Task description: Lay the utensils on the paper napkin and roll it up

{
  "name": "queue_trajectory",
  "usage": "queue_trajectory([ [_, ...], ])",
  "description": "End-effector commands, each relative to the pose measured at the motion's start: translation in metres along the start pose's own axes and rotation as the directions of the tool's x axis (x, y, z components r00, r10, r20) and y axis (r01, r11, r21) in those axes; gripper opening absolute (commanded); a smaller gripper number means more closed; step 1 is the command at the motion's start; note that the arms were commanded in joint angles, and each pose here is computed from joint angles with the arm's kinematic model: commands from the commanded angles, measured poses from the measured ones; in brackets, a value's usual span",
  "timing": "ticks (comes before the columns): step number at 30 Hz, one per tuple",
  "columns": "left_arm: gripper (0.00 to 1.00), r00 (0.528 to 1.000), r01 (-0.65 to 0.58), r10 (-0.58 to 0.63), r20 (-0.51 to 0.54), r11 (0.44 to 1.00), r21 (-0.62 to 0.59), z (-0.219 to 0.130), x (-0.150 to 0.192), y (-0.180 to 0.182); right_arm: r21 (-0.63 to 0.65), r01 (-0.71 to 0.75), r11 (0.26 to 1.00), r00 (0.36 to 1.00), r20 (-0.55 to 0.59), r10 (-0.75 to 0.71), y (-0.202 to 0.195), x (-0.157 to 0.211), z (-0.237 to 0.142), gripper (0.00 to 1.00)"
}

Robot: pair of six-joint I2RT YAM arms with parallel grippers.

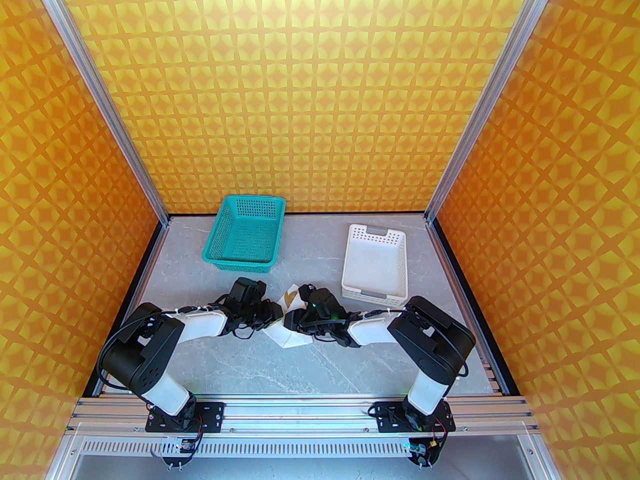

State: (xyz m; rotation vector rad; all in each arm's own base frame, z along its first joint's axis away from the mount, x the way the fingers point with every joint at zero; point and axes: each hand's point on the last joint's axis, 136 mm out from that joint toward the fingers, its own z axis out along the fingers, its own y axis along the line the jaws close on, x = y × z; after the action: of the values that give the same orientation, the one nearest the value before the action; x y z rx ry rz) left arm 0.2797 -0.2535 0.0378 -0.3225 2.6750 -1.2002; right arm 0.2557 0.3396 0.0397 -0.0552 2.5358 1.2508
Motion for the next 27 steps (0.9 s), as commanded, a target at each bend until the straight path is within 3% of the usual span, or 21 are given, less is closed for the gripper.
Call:
queue_trajectory([
  [1,0.15,0.998,-0.018,0.015,-0.062,0.999,-0.049,0.005,0.016,0.012,0.108,-0.041,0.993,0.995,-0.081,0.050,-0.035,0.027,0.006,0.36],
  [9,0.01,0.998,-0.045,0.040,-0.043,0.992,-0.121,-0.003,0.015,0.021,0.097,-0.028,0.995,0.997,-0.067,0.035,-0.024,0.019,0.003,0.37],
  [15,0.00,0.998,-0.053,0.048,-0.035,0.987,-0.151,-0.006,0.014,0.025,0.096,0.020,0.995,0.999,-0.041,-0.016,-0.003,0.005,-0.011,0.37],
  [19,0.00,0.998,-0.053,0.047,-0.035,0.985,-0.167,-0.004,0.014,0.030,0.133,0.069,0.989,0.997,-0.027,-0.066,0.005,0.000,-0.032,0.30],
  [27,0.00,0.998,-0.054,0.049,-0.032,0.983,-0.177,-0.004,0.015,0.034,0.258,0.138,0.956,0.987,-0.113,-0.112,-0.014,0.019,-0.060,0.06],
])
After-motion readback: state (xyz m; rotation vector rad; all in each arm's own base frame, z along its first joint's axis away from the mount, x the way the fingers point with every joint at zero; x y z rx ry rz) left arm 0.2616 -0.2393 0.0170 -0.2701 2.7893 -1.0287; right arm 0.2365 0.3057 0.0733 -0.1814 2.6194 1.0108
